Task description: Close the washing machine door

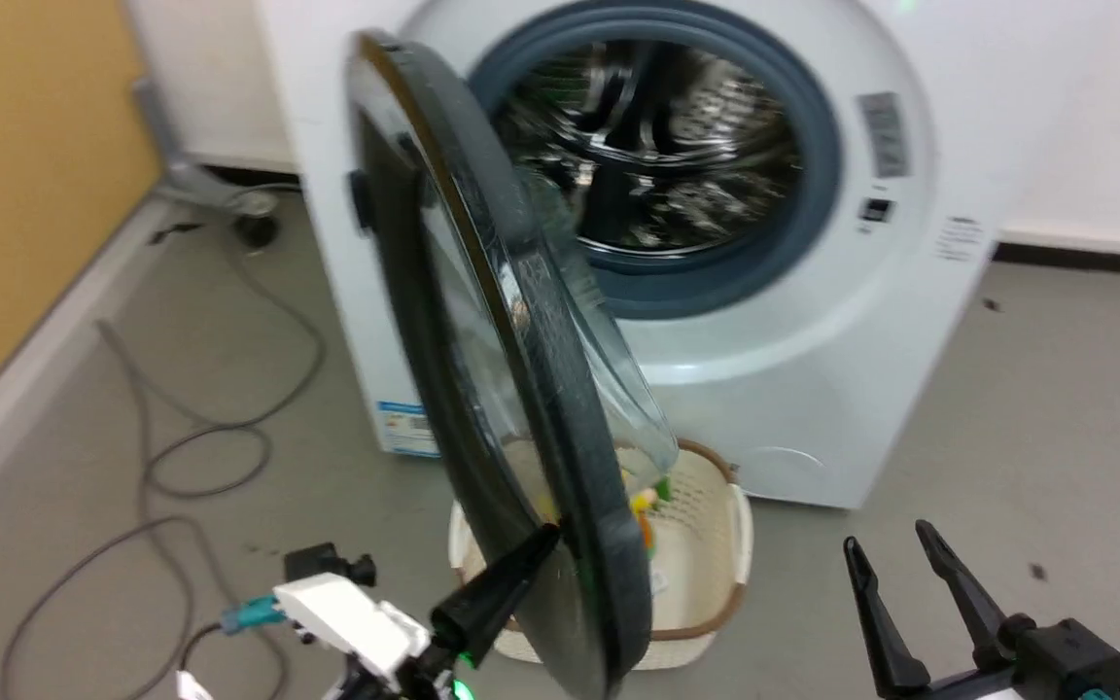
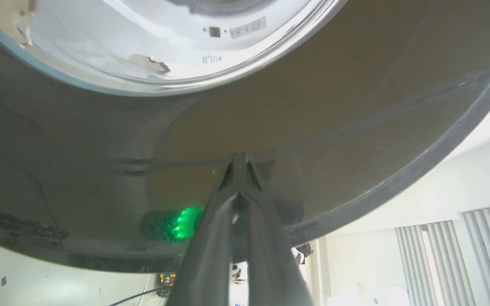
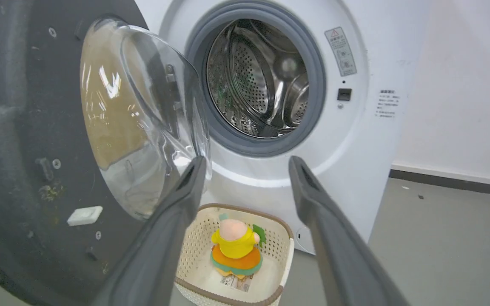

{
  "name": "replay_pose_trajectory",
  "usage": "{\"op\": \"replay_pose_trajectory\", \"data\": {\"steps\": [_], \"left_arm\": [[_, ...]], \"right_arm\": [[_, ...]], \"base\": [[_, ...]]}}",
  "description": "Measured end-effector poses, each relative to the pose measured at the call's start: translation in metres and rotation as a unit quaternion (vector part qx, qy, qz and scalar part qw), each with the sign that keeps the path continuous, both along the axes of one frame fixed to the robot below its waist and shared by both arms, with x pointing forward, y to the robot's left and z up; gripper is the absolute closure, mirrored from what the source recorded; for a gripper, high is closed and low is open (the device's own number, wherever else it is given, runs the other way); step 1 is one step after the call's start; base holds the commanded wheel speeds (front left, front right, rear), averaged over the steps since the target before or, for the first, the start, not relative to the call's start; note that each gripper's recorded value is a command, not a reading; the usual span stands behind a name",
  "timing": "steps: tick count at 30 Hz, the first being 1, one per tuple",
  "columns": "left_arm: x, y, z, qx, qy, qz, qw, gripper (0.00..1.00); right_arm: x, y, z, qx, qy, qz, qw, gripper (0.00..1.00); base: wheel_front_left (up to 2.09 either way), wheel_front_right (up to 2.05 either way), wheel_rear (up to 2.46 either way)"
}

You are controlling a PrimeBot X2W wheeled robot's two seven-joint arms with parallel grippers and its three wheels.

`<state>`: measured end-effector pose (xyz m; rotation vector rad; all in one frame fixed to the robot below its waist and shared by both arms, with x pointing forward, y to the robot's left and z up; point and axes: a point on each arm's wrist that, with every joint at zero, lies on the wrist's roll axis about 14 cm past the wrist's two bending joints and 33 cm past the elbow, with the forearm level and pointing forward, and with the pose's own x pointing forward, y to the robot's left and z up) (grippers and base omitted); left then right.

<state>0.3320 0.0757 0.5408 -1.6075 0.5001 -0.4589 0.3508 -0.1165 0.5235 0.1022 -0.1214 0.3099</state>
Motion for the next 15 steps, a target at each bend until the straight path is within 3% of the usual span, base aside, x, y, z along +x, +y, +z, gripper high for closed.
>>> {"op": "replay_pose_trajectory", "data": {"steps": [15], "left_arm": [[0.084, -0.123, -0.014, -0.04, 0.03, -0.007, 0.999, 1.0]], "right_arm": [[-0.044, -0.101, -0.017, -0.006, 0.031, -0.167, 0.985, 0.0]], "base": [[0.0, 0.0, 0.0]]}}
